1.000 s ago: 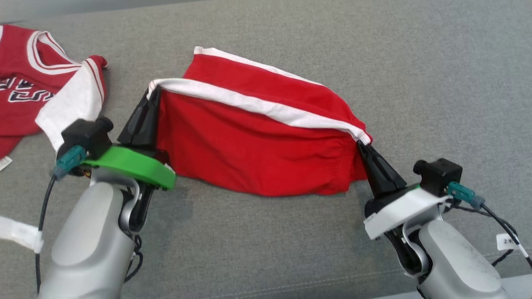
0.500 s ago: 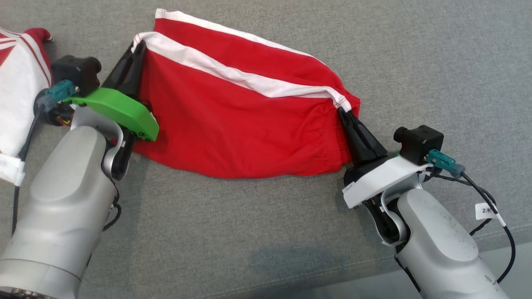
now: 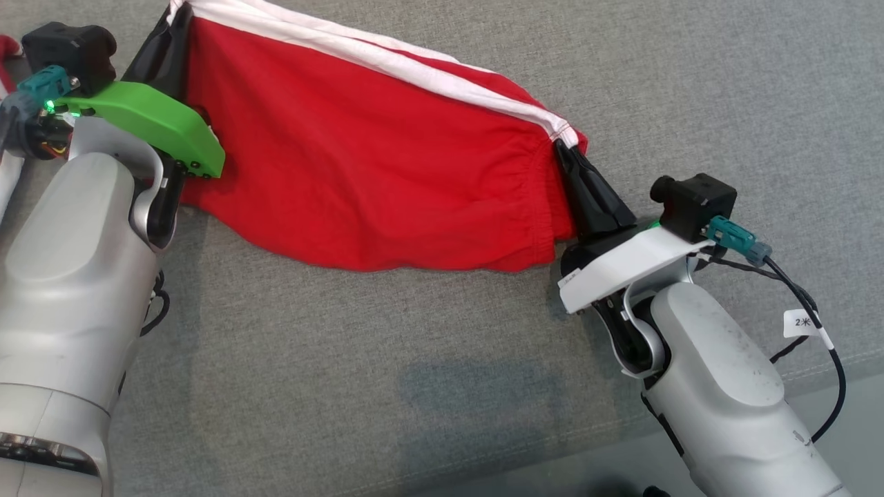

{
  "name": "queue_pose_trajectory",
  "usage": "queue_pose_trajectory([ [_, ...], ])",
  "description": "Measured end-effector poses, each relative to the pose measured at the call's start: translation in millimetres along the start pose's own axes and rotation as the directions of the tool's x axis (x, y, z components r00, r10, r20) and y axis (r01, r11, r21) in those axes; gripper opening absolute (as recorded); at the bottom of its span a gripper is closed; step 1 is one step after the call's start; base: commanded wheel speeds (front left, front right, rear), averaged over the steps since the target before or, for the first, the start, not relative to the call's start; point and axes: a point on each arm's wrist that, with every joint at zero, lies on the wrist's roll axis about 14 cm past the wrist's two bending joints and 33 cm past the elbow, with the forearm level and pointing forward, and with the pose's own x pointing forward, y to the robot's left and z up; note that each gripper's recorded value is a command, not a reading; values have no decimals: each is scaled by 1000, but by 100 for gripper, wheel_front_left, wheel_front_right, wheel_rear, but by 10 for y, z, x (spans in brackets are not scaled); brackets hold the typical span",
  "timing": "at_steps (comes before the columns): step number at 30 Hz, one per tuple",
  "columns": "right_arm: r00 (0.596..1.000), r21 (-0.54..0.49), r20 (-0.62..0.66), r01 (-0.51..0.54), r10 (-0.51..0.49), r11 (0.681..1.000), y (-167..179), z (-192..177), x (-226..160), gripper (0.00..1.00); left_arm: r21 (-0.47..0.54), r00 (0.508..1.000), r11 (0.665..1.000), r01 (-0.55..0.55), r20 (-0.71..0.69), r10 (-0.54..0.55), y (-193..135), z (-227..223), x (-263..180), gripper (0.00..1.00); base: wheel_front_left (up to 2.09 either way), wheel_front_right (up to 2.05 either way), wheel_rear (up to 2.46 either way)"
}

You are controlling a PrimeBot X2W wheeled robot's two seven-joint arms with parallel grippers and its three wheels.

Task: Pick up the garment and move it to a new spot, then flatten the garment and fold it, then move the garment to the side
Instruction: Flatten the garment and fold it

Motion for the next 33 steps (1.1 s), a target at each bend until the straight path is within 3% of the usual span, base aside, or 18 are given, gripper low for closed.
queue_pose_trajectory([
  [4,1000,1,7,27,-27,1000,-86,15,24,0,-10,1000,1000,-2,-13,2,-12,-69,56,0,0,0,0],
  [5,999,2,9,31,-31,1000,-99,16,26,7,-11,1000,1000,-1,-15,0,-20,-80,66,8,0,0,0],
  [6,999,3,10,35,-35,999,-107,18,27,27,-11,1000,1000,1,-15,-1,-30,-83,75,32,0,0,0],
  [7,999,2,12,37,-37,999,-111,23,28,50,-13,1000,1000,1,-14,-1,-34,-82,79,36,0,0,0],
  [8,999,1,14,38,-38,999,-111,29,28,87,-12,1000,1000,2,-13,-2,-39,-76,80,39,0,0,0],
  [9,999,0,16,38,-38,999,-108,38,27,100,-5,1000,1000,5,-12,-5,-47,-68,80,54,0,0,0],
  [10,999,-2,19,38,-38,999,-105,47,24,100,-1,1000,1000,6,-10,-6,-53,-57,79,93,0,0,0],
  [11,999,-6,21,41,-41,999,-110,55,18,100,-1,1000,1000,6,-7,-6,-57,-45,79,100,0,0,0],
  [25,995,-76,72,81,-75,994,-118,209,-343,100,-23,1000,1000,0,14,0,-145,40,-240,100,0,0,0],
  [33,984,-105,145,116,-100,988,-118,444,-617,100,-53,993,998,-39,-115,33,-90,-327,-673,100,0,0,0],
])
